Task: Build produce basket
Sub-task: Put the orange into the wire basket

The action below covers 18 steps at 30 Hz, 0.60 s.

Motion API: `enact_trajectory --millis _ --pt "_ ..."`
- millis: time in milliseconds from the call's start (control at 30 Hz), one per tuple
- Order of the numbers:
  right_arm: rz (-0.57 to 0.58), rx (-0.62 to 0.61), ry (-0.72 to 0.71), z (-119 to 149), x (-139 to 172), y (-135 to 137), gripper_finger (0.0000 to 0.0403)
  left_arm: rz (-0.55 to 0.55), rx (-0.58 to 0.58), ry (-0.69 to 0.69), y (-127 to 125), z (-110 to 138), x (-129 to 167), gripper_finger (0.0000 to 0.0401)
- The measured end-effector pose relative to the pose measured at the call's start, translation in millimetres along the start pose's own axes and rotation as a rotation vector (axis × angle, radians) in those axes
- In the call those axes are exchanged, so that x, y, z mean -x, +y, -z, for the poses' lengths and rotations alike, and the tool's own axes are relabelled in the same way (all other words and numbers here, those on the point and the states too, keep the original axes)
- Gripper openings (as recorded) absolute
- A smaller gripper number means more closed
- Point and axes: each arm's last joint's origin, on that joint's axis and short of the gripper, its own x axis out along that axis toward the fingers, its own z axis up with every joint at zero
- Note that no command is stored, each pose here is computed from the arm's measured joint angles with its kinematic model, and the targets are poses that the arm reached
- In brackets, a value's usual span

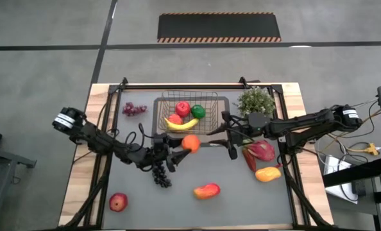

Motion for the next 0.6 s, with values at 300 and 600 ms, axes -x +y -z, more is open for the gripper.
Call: enact_trajectory --millis 300,600 --pt "0.039 0.019 0.017 -1.0 0.8 -0.9 0.0256 -0.032 -0.003 -0.014 7.7 -3.2 -6.2 0.0303" --pt "0.026 0.147 0.025 -24.0 -3.1 10.1 0.0294 -0.044 0.0 -0.033 13.5 -8.8 -11.3 0.0303"
